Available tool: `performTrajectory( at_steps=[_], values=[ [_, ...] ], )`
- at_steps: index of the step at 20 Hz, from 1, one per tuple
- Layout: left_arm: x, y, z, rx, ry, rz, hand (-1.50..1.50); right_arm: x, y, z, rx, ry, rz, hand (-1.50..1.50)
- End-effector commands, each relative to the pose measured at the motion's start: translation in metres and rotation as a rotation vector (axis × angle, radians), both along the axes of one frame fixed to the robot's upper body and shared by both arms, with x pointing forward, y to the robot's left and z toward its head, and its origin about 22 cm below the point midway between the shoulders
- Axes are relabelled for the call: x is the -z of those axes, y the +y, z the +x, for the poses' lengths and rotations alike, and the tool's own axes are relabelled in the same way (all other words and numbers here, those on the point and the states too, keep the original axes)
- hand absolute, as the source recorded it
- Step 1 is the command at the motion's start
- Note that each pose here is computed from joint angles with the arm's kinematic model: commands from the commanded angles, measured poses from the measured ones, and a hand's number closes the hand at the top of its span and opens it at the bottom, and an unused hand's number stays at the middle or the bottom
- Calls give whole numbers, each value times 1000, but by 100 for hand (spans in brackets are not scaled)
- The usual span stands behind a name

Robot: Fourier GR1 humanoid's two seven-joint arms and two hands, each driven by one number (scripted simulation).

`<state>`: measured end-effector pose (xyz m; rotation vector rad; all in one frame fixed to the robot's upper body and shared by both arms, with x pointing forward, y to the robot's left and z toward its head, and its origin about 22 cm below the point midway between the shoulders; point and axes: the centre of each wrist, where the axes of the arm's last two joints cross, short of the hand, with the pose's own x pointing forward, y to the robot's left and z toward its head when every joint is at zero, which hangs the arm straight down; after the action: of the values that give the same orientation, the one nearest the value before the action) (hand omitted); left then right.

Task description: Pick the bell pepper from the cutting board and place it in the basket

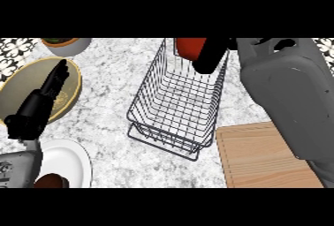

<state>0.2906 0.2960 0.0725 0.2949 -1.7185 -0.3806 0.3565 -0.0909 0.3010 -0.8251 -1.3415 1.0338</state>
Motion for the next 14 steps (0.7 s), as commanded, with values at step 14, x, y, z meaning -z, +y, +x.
performTrajectory(
  at_steps=[14],
  values=[
    [3,-4,-13,17,12,9,0,-2,-5,-1,95,-41,504,-150]
  ],
)
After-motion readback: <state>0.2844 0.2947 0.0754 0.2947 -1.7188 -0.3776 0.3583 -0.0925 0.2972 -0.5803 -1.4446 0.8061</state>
